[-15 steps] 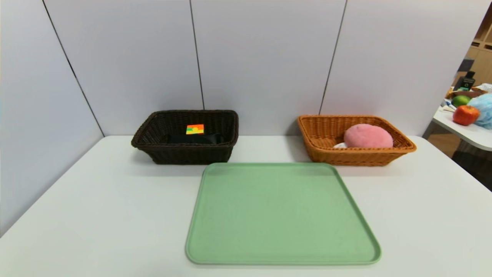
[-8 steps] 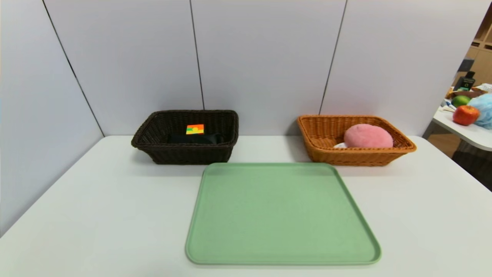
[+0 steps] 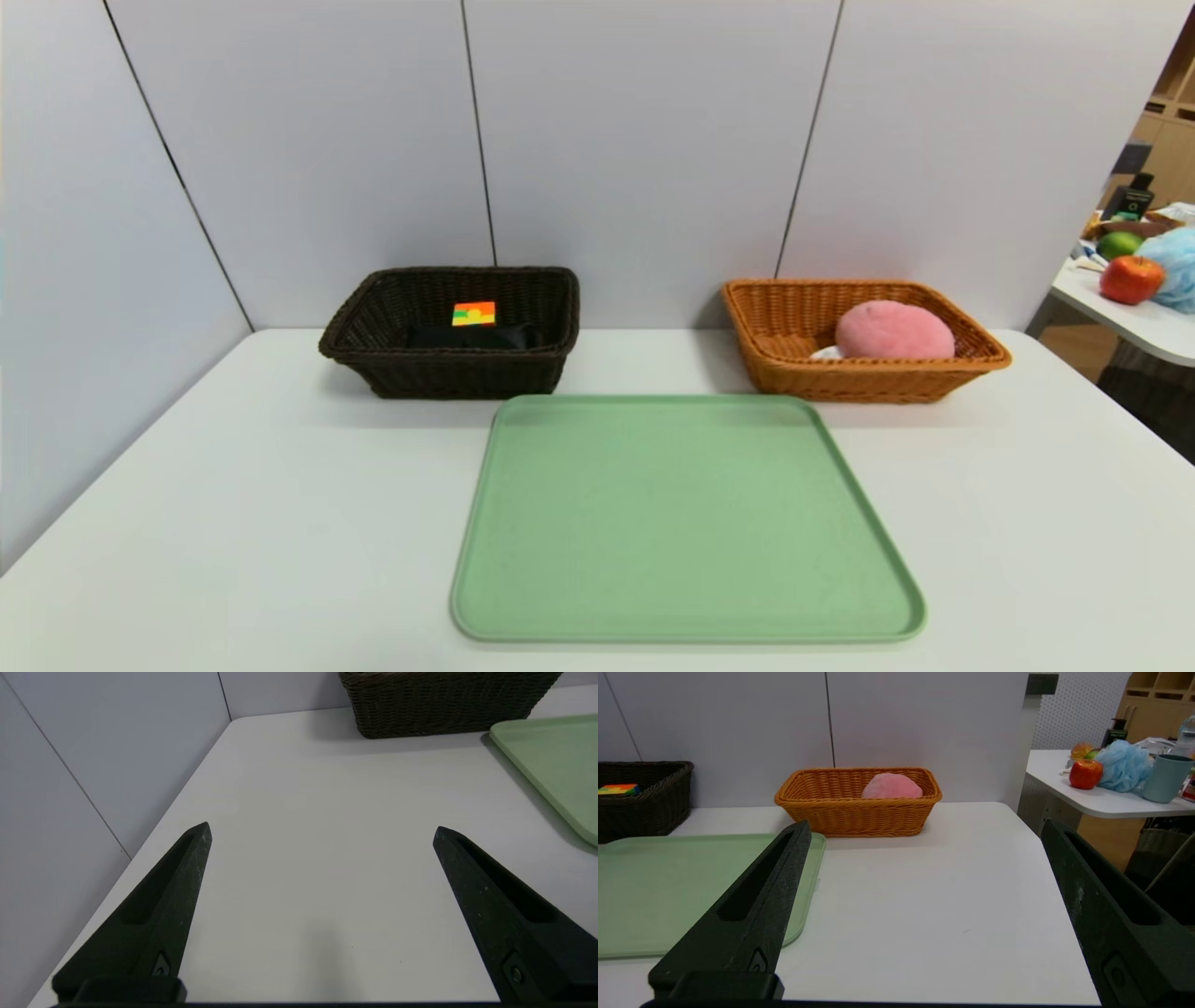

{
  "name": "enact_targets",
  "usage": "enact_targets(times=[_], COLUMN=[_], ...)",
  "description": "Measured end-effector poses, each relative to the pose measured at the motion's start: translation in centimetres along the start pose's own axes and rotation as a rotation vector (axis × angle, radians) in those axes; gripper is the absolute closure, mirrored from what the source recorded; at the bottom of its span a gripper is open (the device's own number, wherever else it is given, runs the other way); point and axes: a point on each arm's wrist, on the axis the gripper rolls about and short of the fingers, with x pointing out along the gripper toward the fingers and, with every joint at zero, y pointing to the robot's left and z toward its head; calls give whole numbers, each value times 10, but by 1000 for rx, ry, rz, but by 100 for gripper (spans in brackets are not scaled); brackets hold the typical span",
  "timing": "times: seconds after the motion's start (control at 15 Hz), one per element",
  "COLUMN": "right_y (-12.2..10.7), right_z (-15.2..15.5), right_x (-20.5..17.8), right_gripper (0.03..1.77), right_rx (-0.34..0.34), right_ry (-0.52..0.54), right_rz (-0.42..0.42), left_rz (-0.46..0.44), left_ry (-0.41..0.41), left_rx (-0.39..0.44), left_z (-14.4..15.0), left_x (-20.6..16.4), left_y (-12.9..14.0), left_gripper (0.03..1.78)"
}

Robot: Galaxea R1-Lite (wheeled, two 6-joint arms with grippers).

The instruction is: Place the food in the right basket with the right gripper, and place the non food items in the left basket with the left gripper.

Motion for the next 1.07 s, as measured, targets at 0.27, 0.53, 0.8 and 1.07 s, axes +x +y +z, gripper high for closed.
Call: enact_targets(times=[0.27,0.53,0.8,1.07], right_y=[2,4,5,6], right_z=[-32,-65,-75,-76], right_x=[12,21,21,21], right_gripper=[10,10,10,10], right_rx=[-10,-22,-60,-71], right_ry=[78,135,183,194], right_rz=[3,5,41,78], left_rz=[-61,-128,-128,-128], left_ry=[23,44,49,49], left_rx=[16,22,21,12], left_z=[-8,-17,-18,-18], left_x=[2,4,5,5], left_y=[-2,-5,-5,-5], left_gripper=[12,12,12,12])
